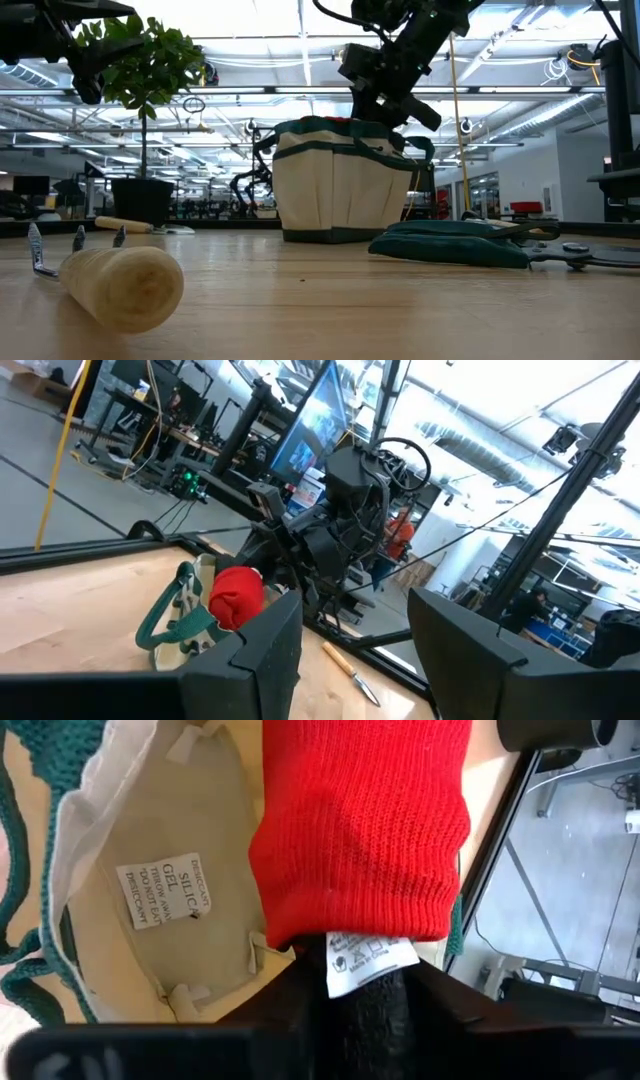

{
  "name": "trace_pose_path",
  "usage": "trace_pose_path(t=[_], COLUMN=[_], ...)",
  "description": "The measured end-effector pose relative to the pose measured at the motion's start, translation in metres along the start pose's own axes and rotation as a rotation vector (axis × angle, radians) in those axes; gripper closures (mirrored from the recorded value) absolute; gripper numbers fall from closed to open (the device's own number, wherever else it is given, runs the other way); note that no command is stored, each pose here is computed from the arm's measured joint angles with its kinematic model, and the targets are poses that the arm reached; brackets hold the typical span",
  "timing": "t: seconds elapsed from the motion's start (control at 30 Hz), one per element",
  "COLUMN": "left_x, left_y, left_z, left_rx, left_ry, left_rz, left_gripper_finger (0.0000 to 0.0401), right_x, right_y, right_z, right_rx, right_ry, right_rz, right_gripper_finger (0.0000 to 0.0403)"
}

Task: Pick & Place Garden tools in Gardening bag
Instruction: Put the red gloves into the light brown gardening bag

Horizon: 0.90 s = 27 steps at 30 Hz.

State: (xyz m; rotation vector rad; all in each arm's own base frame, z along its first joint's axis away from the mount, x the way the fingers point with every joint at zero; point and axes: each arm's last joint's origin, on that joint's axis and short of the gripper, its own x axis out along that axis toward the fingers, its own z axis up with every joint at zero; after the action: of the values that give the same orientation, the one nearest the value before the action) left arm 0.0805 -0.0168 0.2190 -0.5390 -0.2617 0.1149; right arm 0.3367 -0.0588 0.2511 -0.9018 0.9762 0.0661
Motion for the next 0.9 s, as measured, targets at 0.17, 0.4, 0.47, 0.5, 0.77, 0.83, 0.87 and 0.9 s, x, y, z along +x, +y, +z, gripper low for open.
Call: trace_pose_path(t=[0.17,0.4,0.47,0.5,0.77,0.83,0.87,0.9], left_x=[0.0,0.0,0.0,0.0,0.0,0.0,0.0,0.0], left_y=[0.0,0.0,0.0,0.0,0.0,0.0,0.0,0.0], left_z=[0.0,0.0,0.0,0.0,0.0,0.0,0.0,0.0], left_rx=[0.0,0.0,0.0,0.0,-0.001,-0.001,-0.001,-0.001], left_ry=[0.0,0.0,0.0,0.0,0.0,0.0,0.001,0.0], left_rz=[0.0,0.0,0.0,0.0,0.0,0.0,0.0,0.0], left_gripper_finger=[0.021,0.021,0.021,0.021,0.021,0.021,0.021,0.021], right_x=[-0.001,-0.003,-0.003,-0.004,-0.007,-0.008,-0.008,-0.009], right_y=[0.002,0.005,0.006,0.007,0.013,0.014,0.015,0.015], right_z=[0.003,0.008,0.009,0.009,0.016,0.018,0.019,0.019], right_rx=[-0.017,-0.076,-0.083,-0.085,-0.202,-0.222,-0.225,-0.226], right_ry=[-0.005,0.046,0.058,0.061,0.116,0.131,0.141,0.148], right_rz=[0.0,-0.044,-0.054,-0.056,-0.09,-0.101,-0.109,-0.115], right_gripper_finger=[0.0251,0.0229,0.0227,0.0227,0.0228,0.0227,0.0227,0.0227])
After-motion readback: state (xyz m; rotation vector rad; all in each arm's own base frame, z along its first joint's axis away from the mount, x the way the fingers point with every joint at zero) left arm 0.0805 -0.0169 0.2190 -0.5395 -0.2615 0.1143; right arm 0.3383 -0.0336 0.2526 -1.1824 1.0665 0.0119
